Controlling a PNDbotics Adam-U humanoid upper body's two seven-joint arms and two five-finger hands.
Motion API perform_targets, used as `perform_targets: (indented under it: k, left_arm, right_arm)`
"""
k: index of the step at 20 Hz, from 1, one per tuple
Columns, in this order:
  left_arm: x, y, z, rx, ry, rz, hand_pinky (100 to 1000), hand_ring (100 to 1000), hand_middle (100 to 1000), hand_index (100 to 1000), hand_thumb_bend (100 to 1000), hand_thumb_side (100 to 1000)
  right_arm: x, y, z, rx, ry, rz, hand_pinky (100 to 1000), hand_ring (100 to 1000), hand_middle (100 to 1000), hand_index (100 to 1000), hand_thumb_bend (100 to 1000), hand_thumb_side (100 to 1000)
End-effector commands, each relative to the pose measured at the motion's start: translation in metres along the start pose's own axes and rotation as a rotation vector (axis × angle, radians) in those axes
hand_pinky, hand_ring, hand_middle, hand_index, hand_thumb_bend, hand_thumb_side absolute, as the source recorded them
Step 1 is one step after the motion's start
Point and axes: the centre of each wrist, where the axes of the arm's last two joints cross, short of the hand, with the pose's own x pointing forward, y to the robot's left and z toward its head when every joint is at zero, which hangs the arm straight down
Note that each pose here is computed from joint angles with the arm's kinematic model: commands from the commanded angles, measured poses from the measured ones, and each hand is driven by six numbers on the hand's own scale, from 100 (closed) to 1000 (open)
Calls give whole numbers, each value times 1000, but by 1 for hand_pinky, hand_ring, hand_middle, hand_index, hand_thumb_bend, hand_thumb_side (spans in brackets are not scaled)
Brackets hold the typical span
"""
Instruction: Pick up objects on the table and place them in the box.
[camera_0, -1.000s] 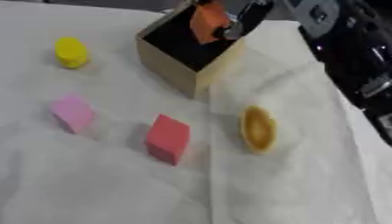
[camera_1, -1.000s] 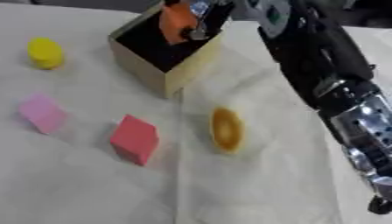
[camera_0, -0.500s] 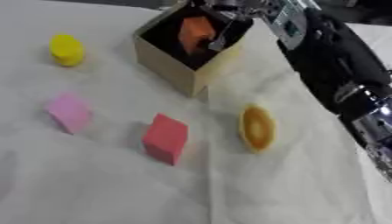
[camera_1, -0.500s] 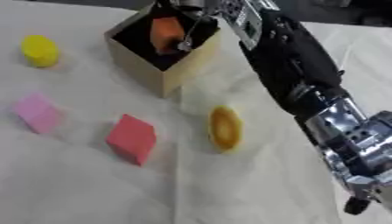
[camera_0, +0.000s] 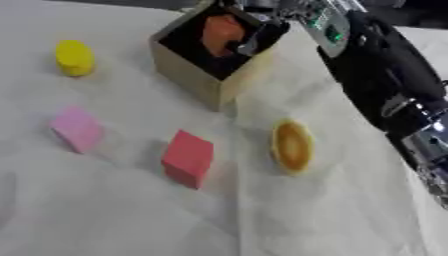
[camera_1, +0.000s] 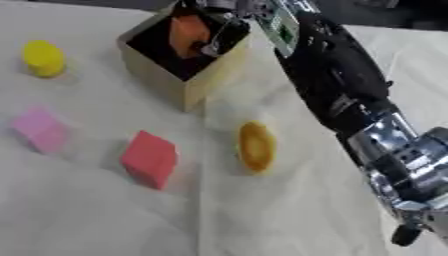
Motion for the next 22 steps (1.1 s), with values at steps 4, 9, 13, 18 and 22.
perform_targets:
  k: [4, 9, 13, 18, 22]
  left_arm:
    - [8, 2, -5, -17, -32, -5, 847, 633, 727, 829, 230, 833]
    - [7, 2, -5, -15, -30, -4, 847, 632, 727, 829, 230, 833]
    - [7, 3, -4, -11, -27, -9, 847, 632, 727, 829, 229, 833]
    - [7, 5, -3, -1, -23, -19, 847, 632, 727, 829, 231, 832]
    - [7, 7, -3, 5, -24, -27, 847, 633, 728, 829, 232, 829]
  right_arm:
    - [1, -25, 6, -12, -10, 61, 954, 1000, 903, 947, 483, 105]
    - [1, -23, 5, -5, -2, 73, 944, 987, 877, 937, 425, 149]
    - [-3, -26, 14, -33, -19, 69, 926, 948, 823, 907, 355, 196]
    - [-6, -43, 50, -53, -57, 128, 911, 910, 787, 889, 321, 226]
    - [5, -51, 91, -59, -106, 148, 903, 895, 773, 883, 311, 231]
